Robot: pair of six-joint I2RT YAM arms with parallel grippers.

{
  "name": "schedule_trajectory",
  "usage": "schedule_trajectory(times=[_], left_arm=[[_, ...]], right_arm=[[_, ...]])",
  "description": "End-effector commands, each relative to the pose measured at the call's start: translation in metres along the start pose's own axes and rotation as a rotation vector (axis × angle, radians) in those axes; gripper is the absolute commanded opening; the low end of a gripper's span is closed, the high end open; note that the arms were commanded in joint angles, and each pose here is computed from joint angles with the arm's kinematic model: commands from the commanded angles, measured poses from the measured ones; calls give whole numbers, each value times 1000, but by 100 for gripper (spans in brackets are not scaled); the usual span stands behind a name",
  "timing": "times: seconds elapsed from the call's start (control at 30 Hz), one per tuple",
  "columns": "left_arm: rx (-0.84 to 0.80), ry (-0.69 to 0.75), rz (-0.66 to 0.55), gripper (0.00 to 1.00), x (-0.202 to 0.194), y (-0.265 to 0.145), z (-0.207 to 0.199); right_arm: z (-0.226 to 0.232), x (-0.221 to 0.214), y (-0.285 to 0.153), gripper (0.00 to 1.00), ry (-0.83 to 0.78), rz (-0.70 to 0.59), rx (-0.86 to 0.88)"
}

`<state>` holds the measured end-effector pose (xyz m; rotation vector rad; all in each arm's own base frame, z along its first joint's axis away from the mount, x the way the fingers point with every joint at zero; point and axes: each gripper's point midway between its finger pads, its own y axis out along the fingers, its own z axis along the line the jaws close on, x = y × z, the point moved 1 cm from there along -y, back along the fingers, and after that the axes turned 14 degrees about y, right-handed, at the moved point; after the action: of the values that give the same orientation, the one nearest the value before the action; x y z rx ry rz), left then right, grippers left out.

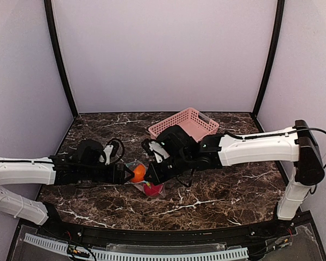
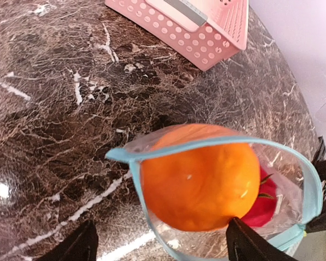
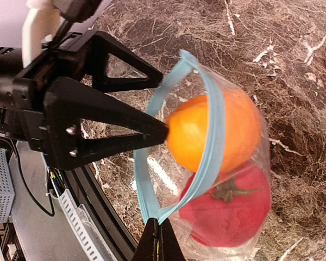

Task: Place the food in the zip-top bag and seal the zipper
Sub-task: Pass from the right arm to the left

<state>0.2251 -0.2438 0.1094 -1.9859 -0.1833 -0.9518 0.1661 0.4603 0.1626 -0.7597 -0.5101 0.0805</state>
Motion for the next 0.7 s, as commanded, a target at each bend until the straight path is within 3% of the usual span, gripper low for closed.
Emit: schedule_trajectory(times=[0.0, 0.1, 0.27, 0.53, 0.67], left_arm=[[5, -128, -17, 77, -14, -13, 7], [-13, -186, -36, 75, -19, -19, 7], [-82, -263, -70, 55, -22, -19, 1], [-131, -333, -87, 35, -28, -13, -1], [-150, -329, -110, 21, -24, -13, -3]], right_arm=[[-15, -3, 6, 0, 26, -19, -66], [-16, -3, 7, 0, 31, -24, -68], [-14, -2, 10, 0, 33, -25, -60], [-14, -4, 12, 0, 38, -21, -53], [-16, -6, 10, 0, 44, -19, -57]])
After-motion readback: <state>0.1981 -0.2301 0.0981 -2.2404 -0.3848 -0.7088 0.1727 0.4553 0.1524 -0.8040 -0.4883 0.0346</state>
